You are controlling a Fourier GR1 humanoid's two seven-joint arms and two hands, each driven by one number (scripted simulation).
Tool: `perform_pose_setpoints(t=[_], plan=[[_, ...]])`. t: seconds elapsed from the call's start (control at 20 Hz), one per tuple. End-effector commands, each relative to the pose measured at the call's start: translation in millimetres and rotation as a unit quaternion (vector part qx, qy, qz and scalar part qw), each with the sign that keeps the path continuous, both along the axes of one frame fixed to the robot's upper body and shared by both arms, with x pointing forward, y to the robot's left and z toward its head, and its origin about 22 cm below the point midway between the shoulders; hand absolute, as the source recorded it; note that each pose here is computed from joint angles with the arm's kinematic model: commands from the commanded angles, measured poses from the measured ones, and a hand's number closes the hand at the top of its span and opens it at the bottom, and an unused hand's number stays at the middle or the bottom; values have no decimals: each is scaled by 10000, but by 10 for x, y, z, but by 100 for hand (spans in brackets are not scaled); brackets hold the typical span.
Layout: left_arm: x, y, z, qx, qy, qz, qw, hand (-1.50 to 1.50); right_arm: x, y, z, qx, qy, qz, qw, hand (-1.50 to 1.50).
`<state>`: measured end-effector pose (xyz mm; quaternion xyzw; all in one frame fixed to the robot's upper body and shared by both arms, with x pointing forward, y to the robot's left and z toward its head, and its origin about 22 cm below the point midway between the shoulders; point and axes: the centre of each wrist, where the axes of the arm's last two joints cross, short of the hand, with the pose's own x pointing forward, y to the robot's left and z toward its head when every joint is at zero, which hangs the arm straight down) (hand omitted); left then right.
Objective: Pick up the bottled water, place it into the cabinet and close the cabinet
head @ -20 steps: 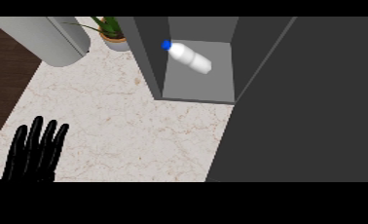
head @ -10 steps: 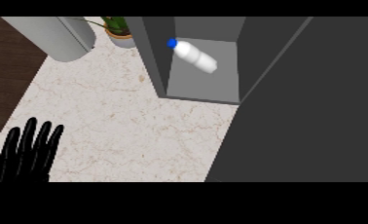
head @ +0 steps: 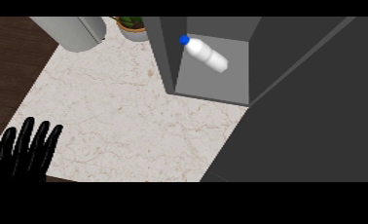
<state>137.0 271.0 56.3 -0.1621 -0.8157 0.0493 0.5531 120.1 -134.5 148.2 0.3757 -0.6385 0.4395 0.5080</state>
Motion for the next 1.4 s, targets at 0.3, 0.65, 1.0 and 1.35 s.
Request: perform_pose_setpoints(t=[0.3,0.65,1.0,1.35], plan=[[-7,71,-31,11,48,65,10000,-150,273,173,-239,943,1562,-884,9792,150],[-49,129,-31,-2,105,136,9999,-150,362,-42,-312,1348,1676,-2035,9552,150],[-29,165,-24,-6,109,10,9999,-150,778,-106,-329,1495,1730,-2777,9331,150],[31,187,32,-71,55,-126,9999,-150,1606,195,-144,1487,1870,-3426,9086,150]])
